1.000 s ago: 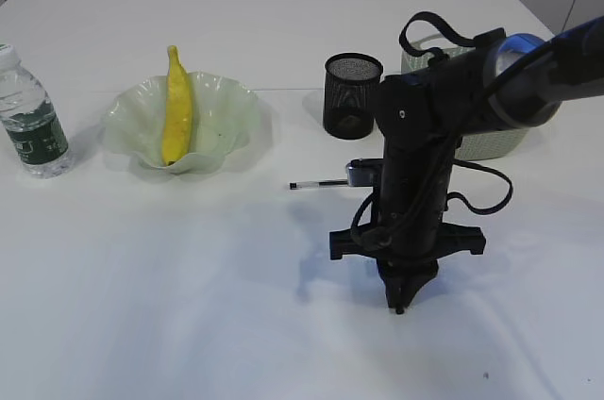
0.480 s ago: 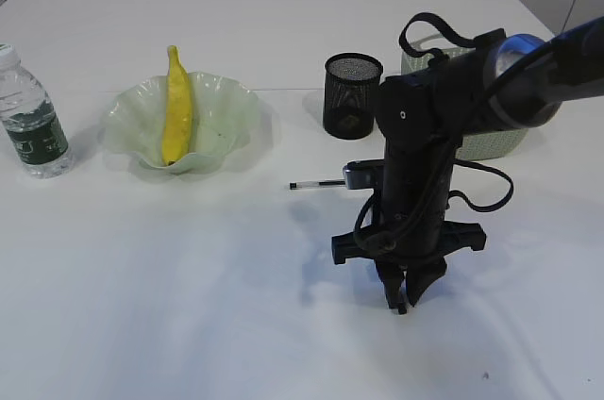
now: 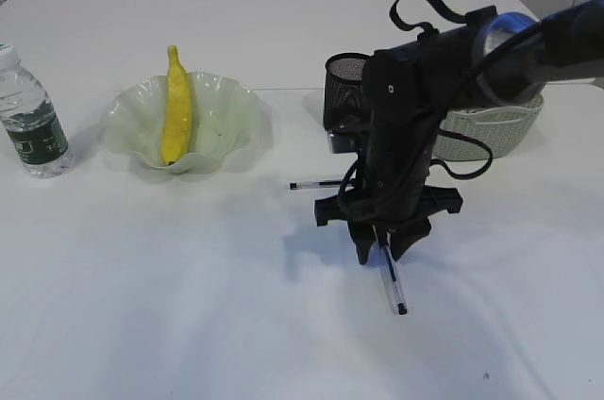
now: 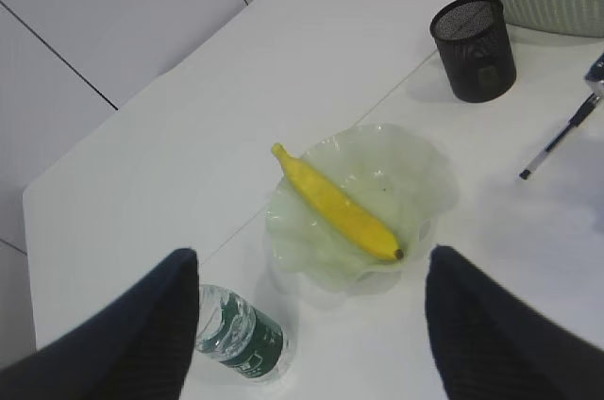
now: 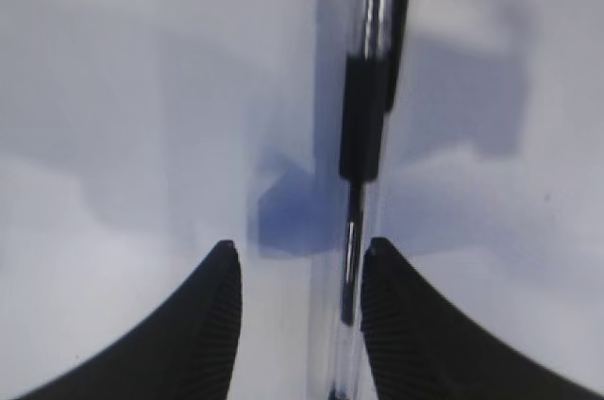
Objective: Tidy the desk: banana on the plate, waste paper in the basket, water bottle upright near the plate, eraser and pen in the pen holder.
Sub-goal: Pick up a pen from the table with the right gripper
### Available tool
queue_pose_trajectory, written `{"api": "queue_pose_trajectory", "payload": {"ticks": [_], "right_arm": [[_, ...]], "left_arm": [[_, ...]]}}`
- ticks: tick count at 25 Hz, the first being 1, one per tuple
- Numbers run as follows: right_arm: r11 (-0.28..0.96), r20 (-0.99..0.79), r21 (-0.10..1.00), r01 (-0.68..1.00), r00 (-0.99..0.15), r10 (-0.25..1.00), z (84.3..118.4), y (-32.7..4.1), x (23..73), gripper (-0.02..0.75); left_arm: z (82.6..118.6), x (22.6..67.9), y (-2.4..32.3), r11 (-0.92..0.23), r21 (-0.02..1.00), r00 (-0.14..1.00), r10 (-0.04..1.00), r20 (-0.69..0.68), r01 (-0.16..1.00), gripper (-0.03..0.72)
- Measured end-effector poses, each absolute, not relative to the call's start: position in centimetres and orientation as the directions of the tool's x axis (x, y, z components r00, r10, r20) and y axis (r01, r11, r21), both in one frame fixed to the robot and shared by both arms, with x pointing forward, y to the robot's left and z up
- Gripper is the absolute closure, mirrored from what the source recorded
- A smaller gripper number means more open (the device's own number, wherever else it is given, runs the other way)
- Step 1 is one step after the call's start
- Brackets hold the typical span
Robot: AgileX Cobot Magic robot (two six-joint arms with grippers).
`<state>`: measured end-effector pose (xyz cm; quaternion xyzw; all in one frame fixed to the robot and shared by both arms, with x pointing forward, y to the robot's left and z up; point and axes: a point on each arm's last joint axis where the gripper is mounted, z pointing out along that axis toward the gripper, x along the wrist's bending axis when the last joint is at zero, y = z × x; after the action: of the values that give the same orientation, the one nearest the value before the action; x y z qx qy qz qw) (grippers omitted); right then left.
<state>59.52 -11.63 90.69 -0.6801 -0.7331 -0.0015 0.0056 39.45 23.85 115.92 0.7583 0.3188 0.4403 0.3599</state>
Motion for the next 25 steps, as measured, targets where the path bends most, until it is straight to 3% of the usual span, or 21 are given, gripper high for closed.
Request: {"api": "queue_pose_trajectory", "payload": {"ticks": [6, 25], "right_arm": [[0.122, -0.027, 0.107, 0.987, -0.120, 0.992, 92.7, -11.4, 61.5, 0.418], [0.172, -0.102, 0.179, 0.969, -0.156, 0.983, 92.4, -11.2, 64.3, 0.417]], "left_arm": [[115.9, 39.4, 23.8, -0.535, 0.828, 0.410, 0.802, 0.435, 0.168, 0.158], [115.4, 40.0, 23.4, -0.521, 0.830, 0.430, 0.807, 0.404, 0.197, 0.160]]}}
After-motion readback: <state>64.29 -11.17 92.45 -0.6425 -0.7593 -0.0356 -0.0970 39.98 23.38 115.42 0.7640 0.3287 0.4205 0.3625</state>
